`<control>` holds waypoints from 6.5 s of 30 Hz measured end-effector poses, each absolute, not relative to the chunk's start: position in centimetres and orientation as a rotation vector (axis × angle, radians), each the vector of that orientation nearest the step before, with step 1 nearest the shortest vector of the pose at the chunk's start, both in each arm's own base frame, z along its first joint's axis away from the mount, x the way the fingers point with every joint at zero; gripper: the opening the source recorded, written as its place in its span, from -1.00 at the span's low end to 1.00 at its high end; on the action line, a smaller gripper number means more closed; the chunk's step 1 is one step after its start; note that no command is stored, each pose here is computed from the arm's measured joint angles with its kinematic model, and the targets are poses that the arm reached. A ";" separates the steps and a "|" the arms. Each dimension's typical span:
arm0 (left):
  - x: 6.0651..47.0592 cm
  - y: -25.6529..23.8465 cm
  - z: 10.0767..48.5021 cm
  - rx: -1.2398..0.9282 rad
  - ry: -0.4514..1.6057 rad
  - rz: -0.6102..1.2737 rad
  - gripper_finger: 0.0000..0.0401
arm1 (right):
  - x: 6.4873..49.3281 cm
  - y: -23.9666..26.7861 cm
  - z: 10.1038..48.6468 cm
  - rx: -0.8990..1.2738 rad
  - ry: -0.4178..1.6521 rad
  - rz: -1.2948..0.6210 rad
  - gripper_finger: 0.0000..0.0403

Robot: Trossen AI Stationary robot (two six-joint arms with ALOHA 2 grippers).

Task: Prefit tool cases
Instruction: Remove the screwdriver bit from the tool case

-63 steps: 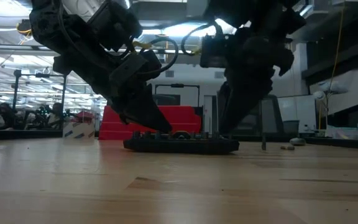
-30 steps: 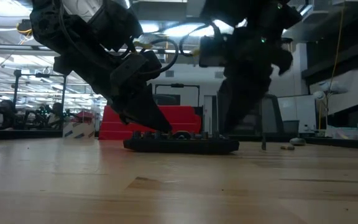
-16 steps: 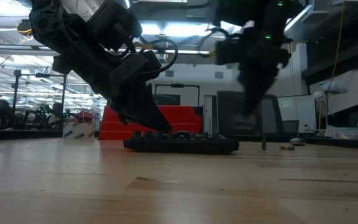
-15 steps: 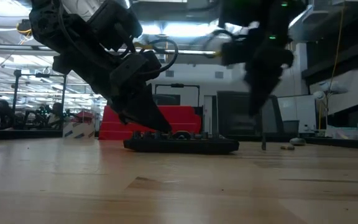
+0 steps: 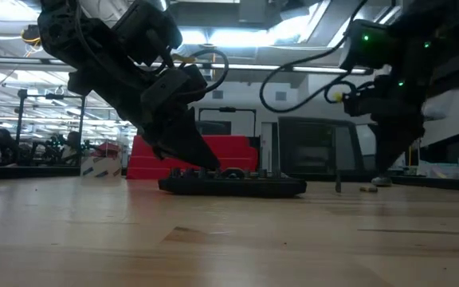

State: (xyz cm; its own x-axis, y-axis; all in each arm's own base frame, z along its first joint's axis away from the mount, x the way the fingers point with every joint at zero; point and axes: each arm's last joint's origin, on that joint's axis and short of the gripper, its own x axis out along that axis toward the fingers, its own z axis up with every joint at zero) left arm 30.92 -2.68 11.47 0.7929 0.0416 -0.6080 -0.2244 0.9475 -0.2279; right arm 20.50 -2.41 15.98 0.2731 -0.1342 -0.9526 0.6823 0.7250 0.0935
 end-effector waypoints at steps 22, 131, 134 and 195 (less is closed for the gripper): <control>30.9 -2.7 11.5 -0.295 0.644 0.140 -1.00 | 23.0 -2.9 19.1 0.507 1.044 -0.399 -0.22; 30.9 -2.8 11.4 -0.282 0.648 0.132 -1.00 | 20.9 -3.3 15.9 0.574 1.199 -0.578 -1.00; 30.9 -2.8 11.4 -0.284 0.648 0.133 -1.00 | 21.0 -3.3 15.6 0.581 1.175 -0.599 -1.00; 30.9 -2.8 11.4 -0.285 0.638 0.163 -1.00 | 35.5 4.7 15.8 0.115 1.093 0.111 -0.44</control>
